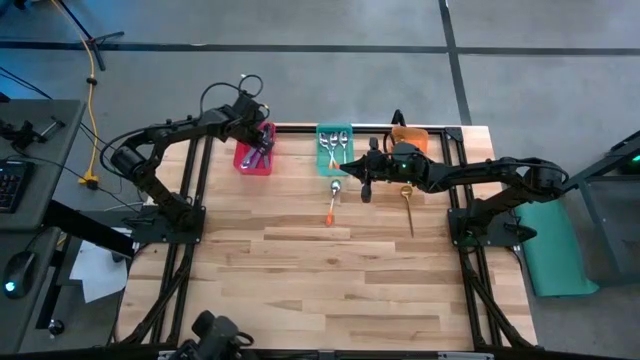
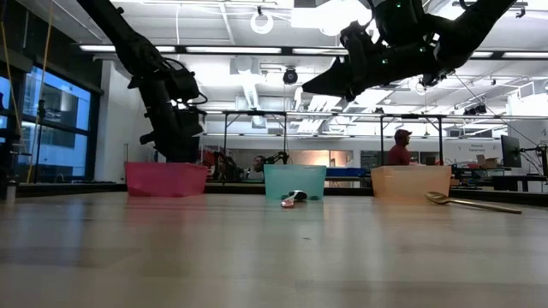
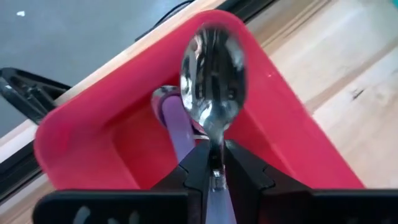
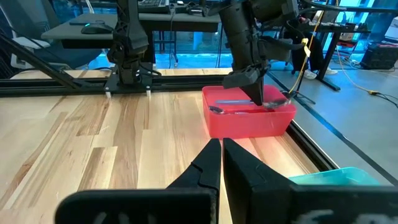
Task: Sort silverware by color (type)
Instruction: Put the violet spoon into the red bin, then put the gold spoon into the orange bin
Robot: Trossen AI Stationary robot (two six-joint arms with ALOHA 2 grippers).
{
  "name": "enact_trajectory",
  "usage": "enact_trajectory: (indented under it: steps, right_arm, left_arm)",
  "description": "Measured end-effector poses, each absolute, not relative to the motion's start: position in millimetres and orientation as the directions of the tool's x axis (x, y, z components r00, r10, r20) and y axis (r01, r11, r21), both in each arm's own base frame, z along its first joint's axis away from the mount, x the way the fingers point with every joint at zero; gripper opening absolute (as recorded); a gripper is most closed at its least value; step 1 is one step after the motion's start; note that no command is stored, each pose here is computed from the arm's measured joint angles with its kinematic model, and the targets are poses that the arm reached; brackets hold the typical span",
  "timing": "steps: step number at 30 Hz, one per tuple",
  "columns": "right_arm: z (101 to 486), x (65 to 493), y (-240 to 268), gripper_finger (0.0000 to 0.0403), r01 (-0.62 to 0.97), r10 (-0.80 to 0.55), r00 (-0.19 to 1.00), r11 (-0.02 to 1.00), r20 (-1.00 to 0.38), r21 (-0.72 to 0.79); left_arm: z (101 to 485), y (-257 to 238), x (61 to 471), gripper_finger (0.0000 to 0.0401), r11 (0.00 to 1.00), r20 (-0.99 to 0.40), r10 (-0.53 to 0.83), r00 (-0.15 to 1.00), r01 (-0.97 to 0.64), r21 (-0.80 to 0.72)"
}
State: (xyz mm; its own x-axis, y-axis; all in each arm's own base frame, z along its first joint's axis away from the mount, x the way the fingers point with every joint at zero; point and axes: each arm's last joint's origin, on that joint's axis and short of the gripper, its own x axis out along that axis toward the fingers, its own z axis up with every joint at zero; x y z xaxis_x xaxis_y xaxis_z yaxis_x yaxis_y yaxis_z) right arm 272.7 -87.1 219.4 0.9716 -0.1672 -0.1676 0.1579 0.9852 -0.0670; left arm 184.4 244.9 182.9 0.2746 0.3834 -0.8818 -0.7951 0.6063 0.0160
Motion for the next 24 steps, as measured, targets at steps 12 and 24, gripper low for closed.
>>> enact_trajectory:
  steps: [12, 24]
  right_arm:
    - [218, 272, -87, 0.0, 0.159, -0.169, 0.968, 0.985, -0.186, -0.068]
    - [216, 271, -90, 0.0, 0.261, -0.276, 0.939, 0.96, -0.206, -0.1]
  left_arm:
    - [193, 243, 182, 0.0047, 0.645, -0.839, 0.457, 0.297, -0.76, 0.083]
    - [187, 156, 174, 0.0002, 0.811, -0.445, 0.533, 0.72, -0.585, 0.025]
